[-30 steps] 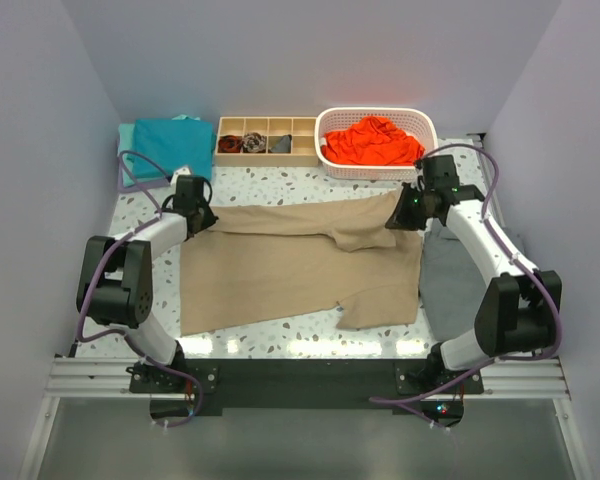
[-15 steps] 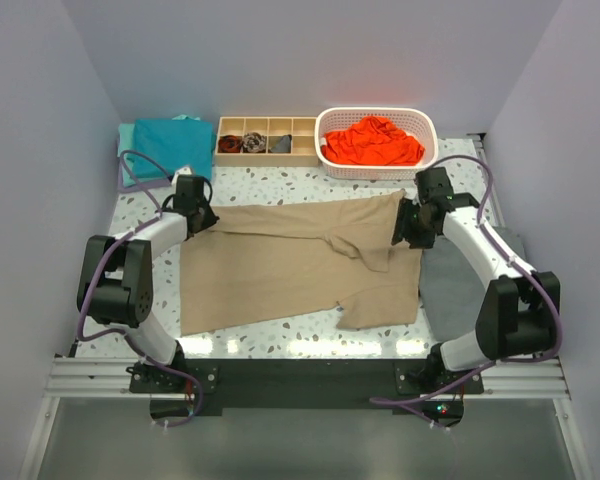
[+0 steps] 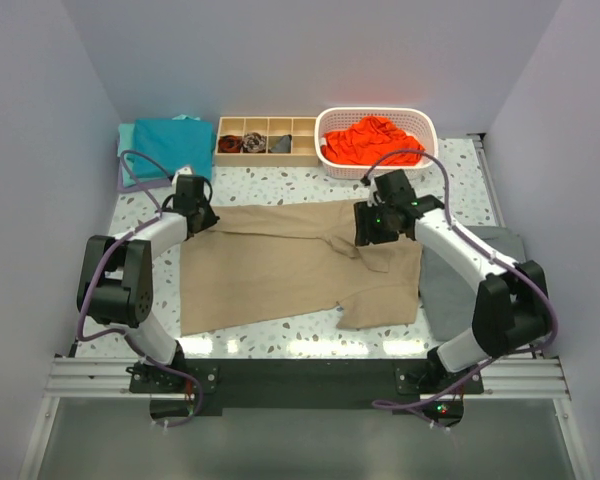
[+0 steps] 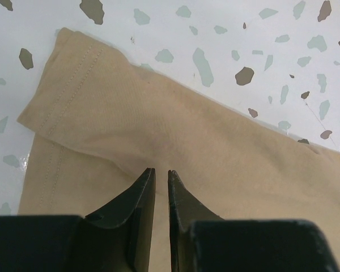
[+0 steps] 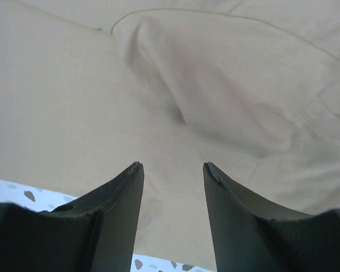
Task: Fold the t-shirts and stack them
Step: Fold the tshirt
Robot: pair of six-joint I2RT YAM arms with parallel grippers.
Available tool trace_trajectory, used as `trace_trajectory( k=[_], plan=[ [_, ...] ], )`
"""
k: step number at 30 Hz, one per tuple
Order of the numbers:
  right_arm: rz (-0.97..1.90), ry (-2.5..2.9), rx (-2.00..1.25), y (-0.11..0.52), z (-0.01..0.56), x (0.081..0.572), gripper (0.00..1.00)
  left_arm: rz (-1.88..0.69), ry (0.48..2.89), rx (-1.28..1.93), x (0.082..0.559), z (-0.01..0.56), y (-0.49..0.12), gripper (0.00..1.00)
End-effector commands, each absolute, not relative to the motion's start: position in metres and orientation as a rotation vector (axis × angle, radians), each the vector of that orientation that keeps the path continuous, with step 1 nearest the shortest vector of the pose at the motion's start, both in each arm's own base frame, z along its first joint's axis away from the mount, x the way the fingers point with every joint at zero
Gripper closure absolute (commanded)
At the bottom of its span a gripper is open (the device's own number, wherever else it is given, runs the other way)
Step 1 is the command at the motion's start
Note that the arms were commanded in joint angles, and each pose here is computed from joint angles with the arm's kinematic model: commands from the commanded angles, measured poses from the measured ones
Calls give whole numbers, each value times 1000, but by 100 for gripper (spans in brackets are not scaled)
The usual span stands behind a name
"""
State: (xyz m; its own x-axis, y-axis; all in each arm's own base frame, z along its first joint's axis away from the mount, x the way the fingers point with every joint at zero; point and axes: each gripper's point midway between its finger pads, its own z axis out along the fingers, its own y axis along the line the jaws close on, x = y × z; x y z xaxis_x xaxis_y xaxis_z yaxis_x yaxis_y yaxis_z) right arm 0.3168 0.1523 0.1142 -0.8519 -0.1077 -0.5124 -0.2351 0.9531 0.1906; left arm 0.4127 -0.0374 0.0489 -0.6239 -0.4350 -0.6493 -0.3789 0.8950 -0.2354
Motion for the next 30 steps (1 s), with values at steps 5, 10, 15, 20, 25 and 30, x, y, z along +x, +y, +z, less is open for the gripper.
trace_trajectory(
  k=[5,10,15,20,25,30],
  plan=[
    [306,2482,-559,209,98,329,51,-131,2252,-525,428,65,-46,80],
    [224,2445,-667,219,81,331,51,-136,2249,-521,429,64,-47,80],
    [108,2412,-685,216,62,345,49,-137,2246,-521,430,62,-47,80],
    [67,2414,-695,217,51,348,50,-128,2252,-520,430,58,-46,80],
    [24,2413,-699,218,44,350,62,-122,2264,-520,430,54,-46,80],
    [-19,2439,-704,214,39,351,81,-123,2273,-515,430,50,-47,80]
  ],
)
